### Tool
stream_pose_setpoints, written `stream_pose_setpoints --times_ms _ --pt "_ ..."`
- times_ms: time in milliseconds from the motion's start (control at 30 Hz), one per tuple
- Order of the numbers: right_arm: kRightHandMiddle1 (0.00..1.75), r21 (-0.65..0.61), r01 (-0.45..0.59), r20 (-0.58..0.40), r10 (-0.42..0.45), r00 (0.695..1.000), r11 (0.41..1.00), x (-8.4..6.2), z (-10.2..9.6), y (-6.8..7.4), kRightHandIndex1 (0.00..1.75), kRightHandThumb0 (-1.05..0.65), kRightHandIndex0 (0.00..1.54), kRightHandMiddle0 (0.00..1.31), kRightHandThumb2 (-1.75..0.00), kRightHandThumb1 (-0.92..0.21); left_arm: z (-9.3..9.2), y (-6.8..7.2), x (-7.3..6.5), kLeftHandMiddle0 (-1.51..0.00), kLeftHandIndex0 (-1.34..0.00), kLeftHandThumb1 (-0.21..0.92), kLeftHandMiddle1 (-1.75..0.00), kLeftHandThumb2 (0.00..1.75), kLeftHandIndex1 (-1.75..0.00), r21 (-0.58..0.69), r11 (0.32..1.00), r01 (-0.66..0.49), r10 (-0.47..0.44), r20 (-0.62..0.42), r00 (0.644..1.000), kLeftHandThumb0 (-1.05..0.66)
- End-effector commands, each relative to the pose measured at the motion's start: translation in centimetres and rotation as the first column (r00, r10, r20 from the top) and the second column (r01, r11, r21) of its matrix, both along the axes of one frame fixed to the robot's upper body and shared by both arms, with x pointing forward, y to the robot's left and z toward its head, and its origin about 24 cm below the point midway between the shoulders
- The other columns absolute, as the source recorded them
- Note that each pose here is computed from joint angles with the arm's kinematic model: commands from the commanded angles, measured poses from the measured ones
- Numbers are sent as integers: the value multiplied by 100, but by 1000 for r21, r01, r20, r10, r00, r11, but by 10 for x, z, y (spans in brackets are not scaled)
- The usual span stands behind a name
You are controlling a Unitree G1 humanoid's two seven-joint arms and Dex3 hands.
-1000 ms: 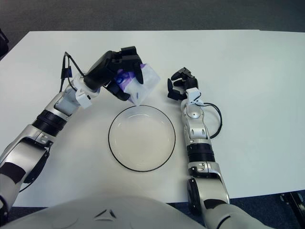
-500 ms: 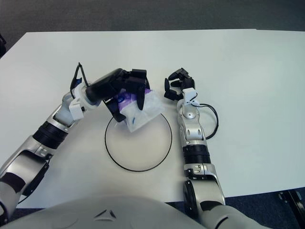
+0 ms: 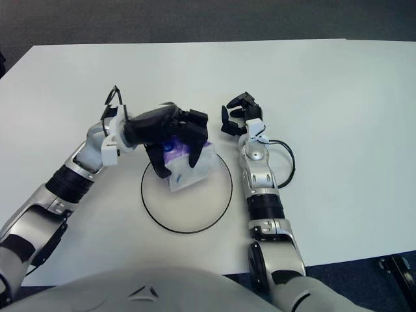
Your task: Put the tissue paper into the plate.
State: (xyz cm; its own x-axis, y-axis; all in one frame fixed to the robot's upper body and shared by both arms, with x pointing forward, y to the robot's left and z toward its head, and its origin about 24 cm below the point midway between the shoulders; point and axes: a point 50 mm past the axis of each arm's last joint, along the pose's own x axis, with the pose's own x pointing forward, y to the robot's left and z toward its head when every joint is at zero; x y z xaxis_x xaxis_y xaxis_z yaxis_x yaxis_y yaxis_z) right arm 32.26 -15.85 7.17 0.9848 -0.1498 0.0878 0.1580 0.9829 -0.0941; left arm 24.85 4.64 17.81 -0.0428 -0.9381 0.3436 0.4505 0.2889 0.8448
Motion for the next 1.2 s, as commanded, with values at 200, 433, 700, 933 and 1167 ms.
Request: stream_pose_setpoints --times_ms 200,433,700,933,1167 --pt "175 10 -2 -141 3 990 1000 -16 -42 -5 175 -44 114 52 -116 -44 -8 -2 -3 -135 -107 35 -175 133 -175 3 997 75 -75 80 994 -31" --pt "175 8 -9 -137 10 991 1000 -16 -42 -6 175 -44 115 51 -116 -44 -14 -1 0 -136 -108 32 -175 136 -175 -2 998 62 -62 58 996 -29" --pt "175 7 -6 -135 7 991 1000 -16 -43 -7 175 -44 116 51 -116 -45 -22 -4 5 -137 -112 26 -175 142 -175 1 999 45 -45 21 999 -29" --pt "175 14 -4 -130 6 992 1000 -17 -43 -8 175 -44 116 51 -116 -44 -28 -2 7 -137 -115 24 -175 147 -175 -8 999 35 -35 -4 999 -28" --pt "175 22 -1 -128 4 992 1000 -17 -44 -8 175 -44 115 51 -116 -44 -40 8 9 -135 -115 21 -175 150 -175 -32 997 -67 66 -19 998 -26"
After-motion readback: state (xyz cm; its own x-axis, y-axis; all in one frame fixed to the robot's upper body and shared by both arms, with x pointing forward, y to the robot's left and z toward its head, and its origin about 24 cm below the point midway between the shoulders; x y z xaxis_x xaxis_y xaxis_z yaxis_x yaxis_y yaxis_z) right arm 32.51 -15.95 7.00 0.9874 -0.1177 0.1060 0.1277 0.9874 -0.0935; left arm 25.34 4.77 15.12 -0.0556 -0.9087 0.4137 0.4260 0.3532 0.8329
